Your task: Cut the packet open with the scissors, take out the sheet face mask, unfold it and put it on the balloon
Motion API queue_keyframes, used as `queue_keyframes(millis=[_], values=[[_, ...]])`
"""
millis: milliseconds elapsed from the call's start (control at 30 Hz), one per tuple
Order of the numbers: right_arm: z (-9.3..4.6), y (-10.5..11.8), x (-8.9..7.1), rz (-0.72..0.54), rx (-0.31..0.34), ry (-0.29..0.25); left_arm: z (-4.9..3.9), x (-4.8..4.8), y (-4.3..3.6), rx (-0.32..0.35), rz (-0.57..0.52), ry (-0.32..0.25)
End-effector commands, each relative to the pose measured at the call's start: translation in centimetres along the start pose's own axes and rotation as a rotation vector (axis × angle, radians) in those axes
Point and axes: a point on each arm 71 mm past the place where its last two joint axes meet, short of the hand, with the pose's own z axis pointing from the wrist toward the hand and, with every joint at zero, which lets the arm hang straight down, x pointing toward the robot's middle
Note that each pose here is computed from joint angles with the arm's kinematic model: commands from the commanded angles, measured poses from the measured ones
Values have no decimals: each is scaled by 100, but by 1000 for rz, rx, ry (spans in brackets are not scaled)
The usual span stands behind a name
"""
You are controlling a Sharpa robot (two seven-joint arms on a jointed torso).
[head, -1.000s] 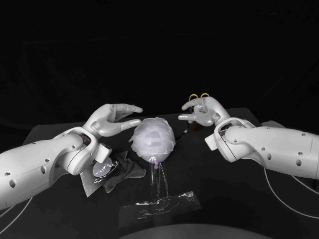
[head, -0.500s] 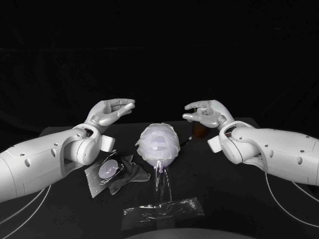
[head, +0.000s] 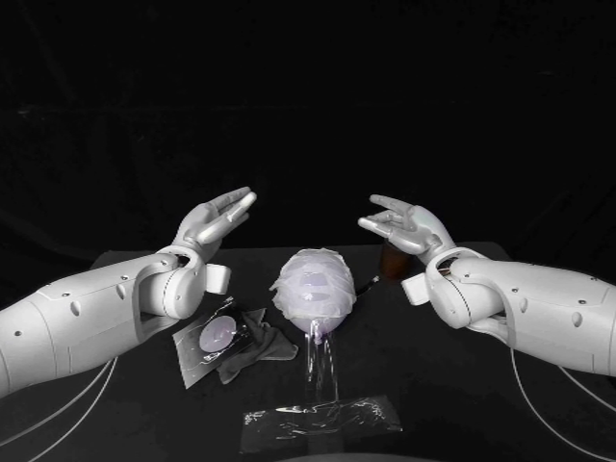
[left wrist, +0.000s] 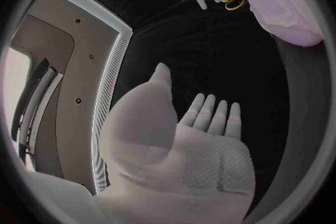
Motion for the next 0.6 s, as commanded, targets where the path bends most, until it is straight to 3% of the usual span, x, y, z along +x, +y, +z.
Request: queue_keyframes(millis=[33, 200, 333, 600], values=[[-26, 35, 37, 34, -1, -33, -16, 58, -15, 6, 6, -14], [-99, 122, 111, 125, 10, -111, -79, 164, -29, 3, 15, -56], [-183, 212, 179, 212, 33, -189, -174, 306, -58, -2, 28, -113], [-248, 277, 223, 269, 56, -241, -344, 514, -122, -13, 50, -199]])
